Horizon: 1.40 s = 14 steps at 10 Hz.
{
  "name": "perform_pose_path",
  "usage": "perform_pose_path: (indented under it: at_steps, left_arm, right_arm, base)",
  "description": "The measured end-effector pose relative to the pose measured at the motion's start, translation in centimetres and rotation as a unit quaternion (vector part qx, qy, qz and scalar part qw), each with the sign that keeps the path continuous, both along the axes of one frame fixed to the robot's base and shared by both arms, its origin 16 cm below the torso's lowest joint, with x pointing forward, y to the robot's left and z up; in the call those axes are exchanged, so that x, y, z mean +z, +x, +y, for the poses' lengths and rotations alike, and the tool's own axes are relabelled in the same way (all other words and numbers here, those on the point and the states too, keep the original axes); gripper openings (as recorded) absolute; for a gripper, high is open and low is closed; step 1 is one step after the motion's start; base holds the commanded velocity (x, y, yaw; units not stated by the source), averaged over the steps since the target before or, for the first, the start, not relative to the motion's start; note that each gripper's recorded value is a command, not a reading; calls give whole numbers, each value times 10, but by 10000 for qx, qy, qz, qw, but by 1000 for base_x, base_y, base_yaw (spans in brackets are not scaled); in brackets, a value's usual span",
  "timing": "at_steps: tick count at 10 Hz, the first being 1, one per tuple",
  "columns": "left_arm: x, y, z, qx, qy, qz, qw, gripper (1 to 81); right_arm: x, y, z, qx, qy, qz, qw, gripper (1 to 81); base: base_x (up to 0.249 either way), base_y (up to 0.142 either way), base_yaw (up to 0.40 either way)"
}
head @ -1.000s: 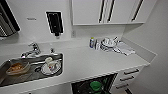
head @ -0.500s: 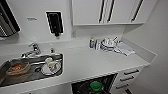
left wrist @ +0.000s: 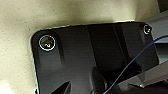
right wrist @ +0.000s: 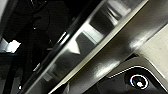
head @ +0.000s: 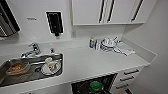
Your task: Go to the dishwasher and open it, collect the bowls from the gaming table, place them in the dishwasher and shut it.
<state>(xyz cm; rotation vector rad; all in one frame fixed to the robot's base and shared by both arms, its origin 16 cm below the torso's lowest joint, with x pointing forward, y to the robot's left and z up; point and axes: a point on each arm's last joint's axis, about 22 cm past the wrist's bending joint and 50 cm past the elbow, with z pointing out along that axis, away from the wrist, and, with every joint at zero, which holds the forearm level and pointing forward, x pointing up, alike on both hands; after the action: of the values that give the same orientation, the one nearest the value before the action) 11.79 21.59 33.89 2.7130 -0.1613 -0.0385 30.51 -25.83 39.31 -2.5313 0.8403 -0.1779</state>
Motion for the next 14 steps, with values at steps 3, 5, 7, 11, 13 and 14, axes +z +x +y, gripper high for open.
perform_pose_path:
  at_steps: [3,5,7,11,13,14]
  left_arm:
    - [1,-9,2,64,17,75,10000,811]
    - [1,-12,2,74,25,103,9999,811]
    - [1,-11,2,77,22,95,9999,811]
    - [1,-11,2,77,22,104,9999,811]
    - [1,-12,-2,81,4,109,9999,811]
    - [1,-12,-3,82,-4,111,9999,811]
  right_arm:
    - [14,29,-7,-11,56,-154,9999,811]
    - [38,64,-9,-69,243,-384,9989,811]
    - [76,117,-20,-163,410,-782,9960,811]
    - [152,190,-20,-320,893,-1448,9849,811]
    - [157,185,-35,-423,880,-1463,9844,811]
    - [154,177,-39,-447,861,-1420,9851,811]
  base:
    - [0,0,0]
    - [0,0,0]
    - [0,0,0]
    - [0,0,0]
    - [0,0,0]
    - [0,0,0]
